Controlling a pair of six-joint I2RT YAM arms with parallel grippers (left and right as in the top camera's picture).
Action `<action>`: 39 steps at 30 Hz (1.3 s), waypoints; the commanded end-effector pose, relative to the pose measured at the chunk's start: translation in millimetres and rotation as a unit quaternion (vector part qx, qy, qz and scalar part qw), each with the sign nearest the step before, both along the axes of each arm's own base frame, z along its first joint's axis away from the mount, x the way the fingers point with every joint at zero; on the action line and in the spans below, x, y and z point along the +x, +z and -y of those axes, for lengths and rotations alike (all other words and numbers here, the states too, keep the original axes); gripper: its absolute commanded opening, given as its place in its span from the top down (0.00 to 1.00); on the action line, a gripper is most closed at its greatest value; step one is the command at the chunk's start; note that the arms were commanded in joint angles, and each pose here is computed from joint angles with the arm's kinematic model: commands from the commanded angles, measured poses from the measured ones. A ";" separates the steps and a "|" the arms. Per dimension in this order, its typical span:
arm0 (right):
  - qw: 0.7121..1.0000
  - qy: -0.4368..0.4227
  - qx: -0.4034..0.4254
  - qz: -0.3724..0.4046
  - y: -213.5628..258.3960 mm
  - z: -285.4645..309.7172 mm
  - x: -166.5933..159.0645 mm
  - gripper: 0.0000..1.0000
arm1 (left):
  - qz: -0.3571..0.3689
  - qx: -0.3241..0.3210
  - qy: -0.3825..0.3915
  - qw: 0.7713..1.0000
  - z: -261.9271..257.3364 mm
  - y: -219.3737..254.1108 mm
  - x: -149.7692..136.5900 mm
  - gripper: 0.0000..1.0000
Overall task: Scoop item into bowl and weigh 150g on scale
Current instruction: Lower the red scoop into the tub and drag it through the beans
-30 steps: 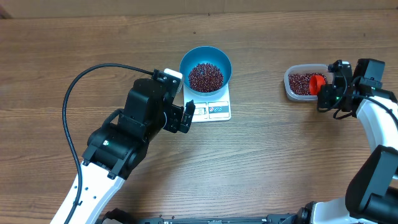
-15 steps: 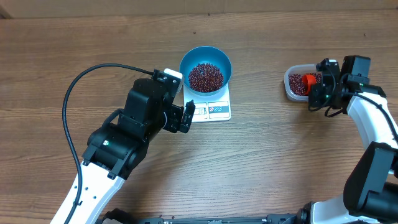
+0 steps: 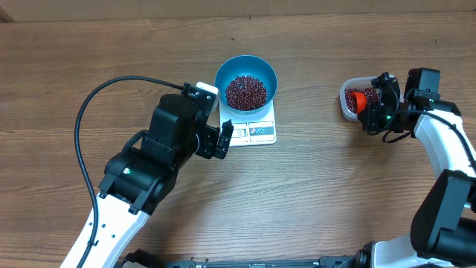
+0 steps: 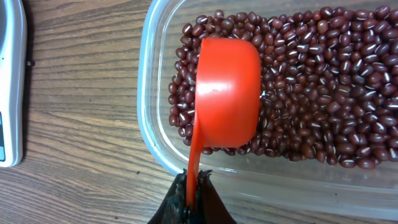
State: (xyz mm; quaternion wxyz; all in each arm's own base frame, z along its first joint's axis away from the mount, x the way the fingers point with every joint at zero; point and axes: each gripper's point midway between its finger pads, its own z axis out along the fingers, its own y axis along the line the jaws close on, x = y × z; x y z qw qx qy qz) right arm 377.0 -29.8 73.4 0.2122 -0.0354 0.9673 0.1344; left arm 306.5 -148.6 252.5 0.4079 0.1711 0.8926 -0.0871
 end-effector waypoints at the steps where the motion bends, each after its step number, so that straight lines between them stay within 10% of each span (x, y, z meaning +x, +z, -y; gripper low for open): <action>1: 0.999 0.010 0.025 -0.024 -13.4 -13.3 -6.5 0.96 | 0.006 -0.009 0.001 1.000 -0.8 5.4 -1.0 0.01; 39: 0.968 -0.141 0.209 -0.007 15.6 9.3 8.1 0.96 | 0.005 -0.009 0.001 1.000 -0.8 5.3 -0.9 0.00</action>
